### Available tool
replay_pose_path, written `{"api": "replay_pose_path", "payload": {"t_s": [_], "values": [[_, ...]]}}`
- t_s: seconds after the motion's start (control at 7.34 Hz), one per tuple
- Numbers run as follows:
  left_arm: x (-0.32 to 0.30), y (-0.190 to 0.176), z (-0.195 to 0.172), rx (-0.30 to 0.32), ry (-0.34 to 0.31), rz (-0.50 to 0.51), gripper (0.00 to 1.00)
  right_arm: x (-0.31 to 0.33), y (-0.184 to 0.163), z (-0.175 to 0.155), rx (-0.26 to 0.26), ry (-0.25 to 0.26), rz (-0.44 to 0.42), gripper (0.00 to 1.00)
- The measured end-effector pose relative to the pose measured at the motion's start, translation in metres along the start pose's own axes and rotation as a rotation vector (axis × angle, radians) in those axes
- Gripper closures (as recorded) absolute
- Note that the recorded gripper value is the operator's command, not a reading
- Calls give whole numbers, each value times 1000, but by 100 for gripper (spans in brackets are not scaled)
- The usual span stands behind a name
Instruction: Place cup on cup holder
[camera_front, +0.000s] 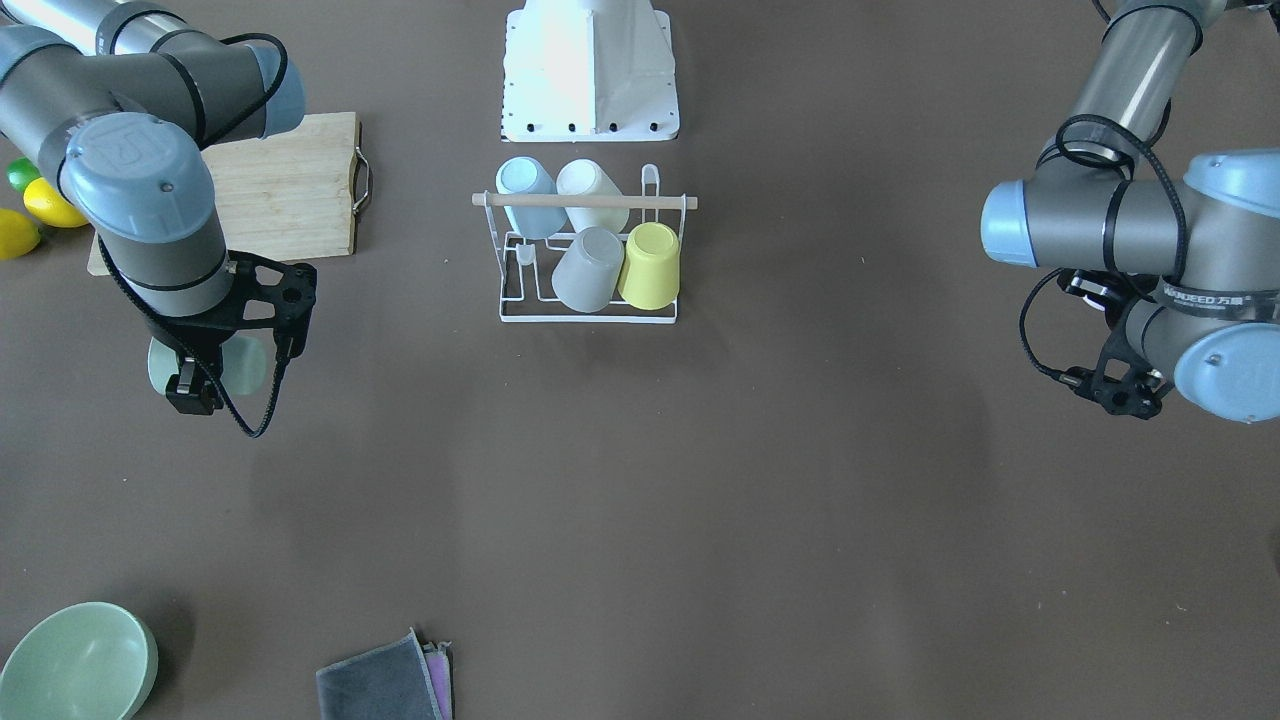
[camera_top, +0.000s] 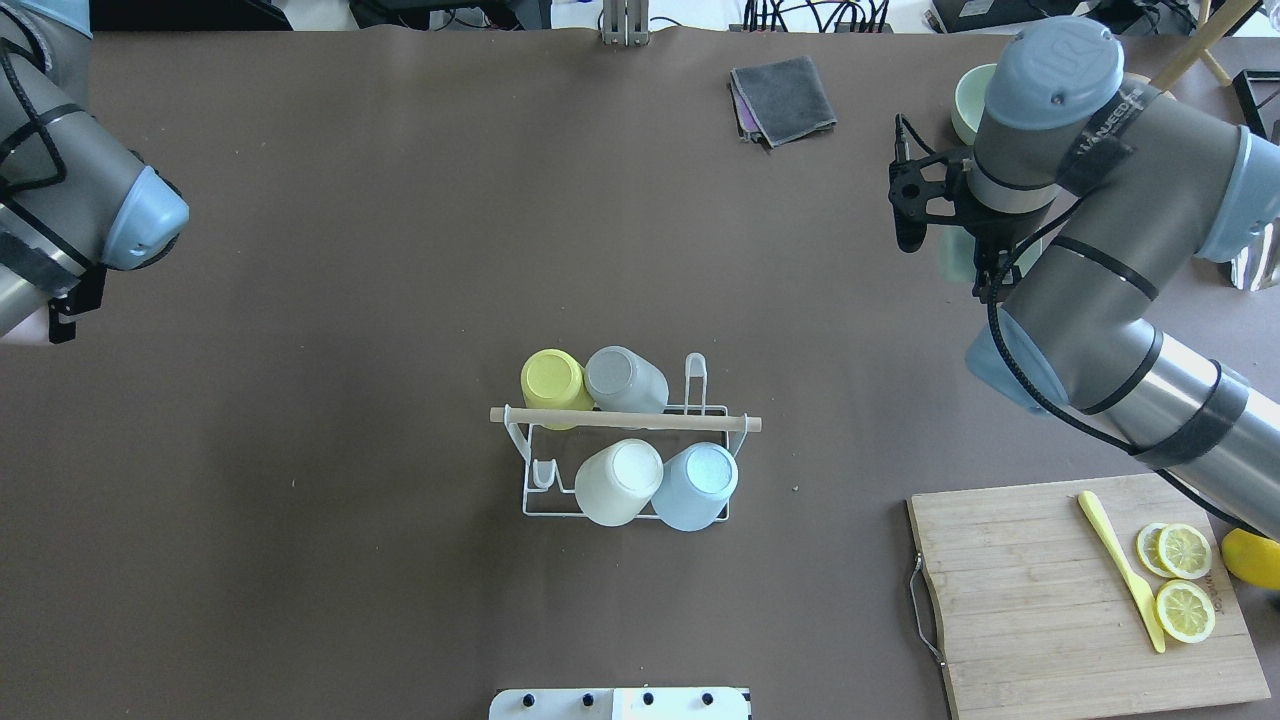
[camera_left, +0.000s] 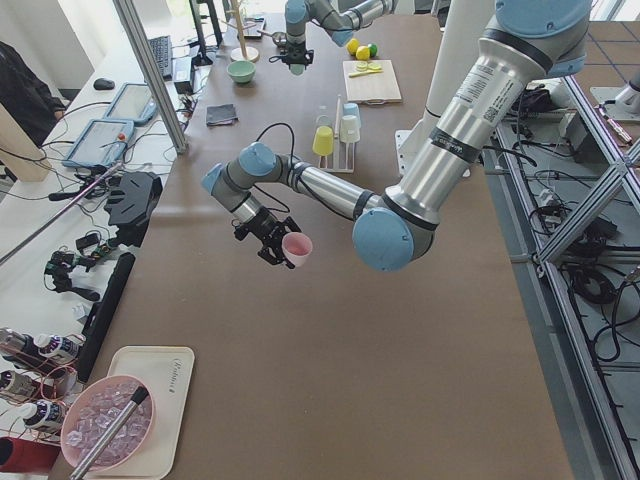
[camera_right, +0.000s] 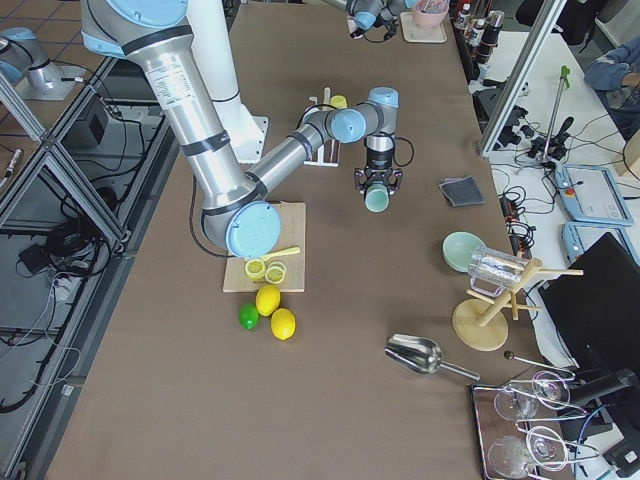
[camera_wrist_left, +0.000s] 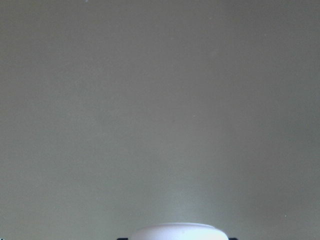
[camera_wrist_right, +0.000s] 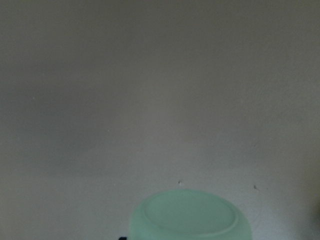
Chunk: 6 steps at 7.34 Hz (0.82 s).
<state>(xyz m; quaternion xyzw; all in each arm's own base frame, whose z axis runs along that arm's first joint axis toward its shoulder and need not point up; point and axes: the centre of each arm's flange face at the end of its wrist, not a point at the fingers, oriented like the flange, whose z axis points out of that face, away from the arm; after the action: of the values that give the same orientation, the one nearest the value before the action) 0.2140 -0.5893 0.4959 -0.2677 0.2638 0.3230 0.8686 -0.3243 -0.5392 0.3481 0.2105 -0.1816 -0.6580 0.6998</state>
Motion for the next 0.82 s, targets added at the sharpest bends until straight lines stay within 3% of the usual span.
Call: {"api": "replay_pose_path", "payload": {"t_s": [0.41, 0.82], "values": [[-6, 33, -26, 46, -7, -14, 100, -16, -10, -36, 304, 9, 101, 100], [26, 47, -49, 130, -83, 36, 100, -34, -13, -56, 590, 61, 235, 100]]}}
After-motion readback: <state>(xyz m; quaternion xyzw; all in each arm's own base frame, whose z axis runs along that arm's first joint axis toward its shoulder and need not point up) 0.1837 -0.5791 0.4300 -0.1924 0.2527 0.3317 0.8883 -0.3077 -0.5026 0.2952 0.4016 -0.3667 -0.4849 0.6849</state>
